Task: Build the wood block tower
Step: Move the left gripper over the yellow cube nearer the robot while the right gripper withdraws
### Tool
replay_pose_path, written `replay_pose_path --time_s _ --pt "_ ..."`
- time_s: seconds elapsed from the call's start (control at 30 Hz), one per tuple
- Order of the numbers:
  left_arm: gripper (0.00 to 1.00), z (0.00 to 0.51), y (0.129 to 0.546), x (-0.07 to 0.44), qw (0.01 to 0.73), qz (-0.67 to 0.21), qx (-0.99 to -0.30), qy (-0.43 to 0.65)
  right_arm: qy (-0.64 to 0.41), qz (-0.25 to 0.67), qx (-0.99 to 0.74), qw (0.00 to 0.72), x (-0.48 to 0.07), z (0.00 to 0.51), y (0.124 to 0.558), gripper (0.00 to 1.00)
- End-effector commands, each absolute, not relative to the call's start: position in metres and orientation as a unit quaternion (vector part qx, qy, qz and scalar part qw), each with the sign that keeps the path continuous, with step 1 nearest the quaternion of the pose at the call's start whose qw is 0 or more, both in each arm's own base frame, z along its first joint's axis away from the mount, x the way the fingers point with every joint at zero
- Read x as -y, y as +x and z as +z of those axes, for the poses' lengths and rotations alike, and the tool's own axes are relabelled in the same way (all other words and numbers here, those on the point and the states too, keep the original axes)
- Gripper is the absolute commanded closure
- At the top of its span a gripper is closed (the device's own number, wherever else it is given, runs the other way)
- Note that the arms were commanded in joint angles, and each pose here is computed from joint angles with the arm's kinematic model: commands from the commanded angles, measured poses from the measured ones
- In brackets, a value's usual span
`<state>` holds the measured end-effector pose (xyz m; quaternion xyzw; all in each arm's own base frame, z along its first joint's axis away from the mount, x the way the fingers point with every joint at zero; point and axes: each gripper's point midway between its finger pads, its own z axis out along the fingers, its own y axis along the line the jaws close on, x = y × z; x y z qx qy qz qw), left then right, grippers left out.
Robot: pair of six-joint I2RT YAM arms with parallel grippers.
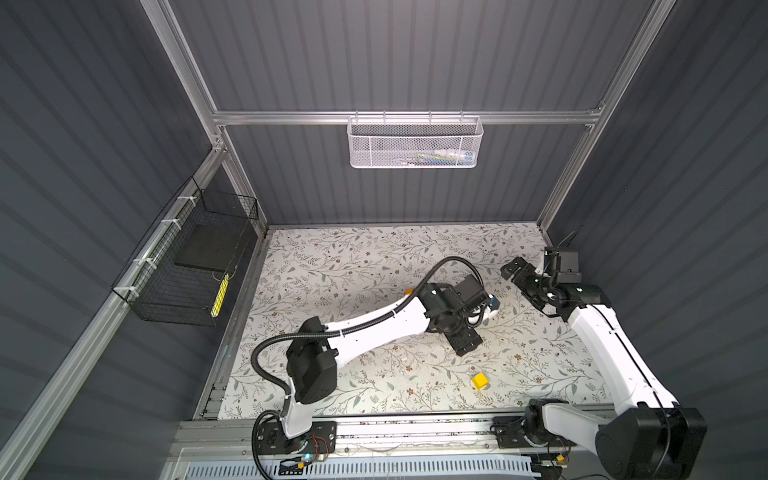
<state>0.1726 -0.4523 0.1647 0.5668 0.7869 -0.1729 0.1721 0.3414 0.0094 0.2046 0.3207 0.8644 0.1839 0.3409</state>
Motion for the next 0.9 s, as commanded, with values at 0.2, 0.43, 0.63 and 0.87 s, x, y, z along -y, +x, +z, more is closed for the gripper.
replay_pose_path --time_s 0.2,0.43,0.63,0.87 --pt "0.25 0.138 0.151 0.468 0.138 -0.142 -0.768 0.61 0.391 0.223 -0.832 0.324 0.014 0.187 0.344 0.01" --pt "0.25 0.112 0.131 0.485 0.108 -0.14 -0.765 0.619 0.43 0.227 -0.804 0.344 0.032 0.192 0.339 0.01" --pt "0.26 0.097 0.109 0.495 0.081 -0.151 -0.757 0.631 0.446 0.229 -0.781 0.373 0.04 0.202 0.332 0.01" --pt "0.32 0.076 0.093 0.499 0.05 -0.139 -0.752 0.643 0.455 0.239 -0.764 0.389 0.043 0.208 0.331 0.01"
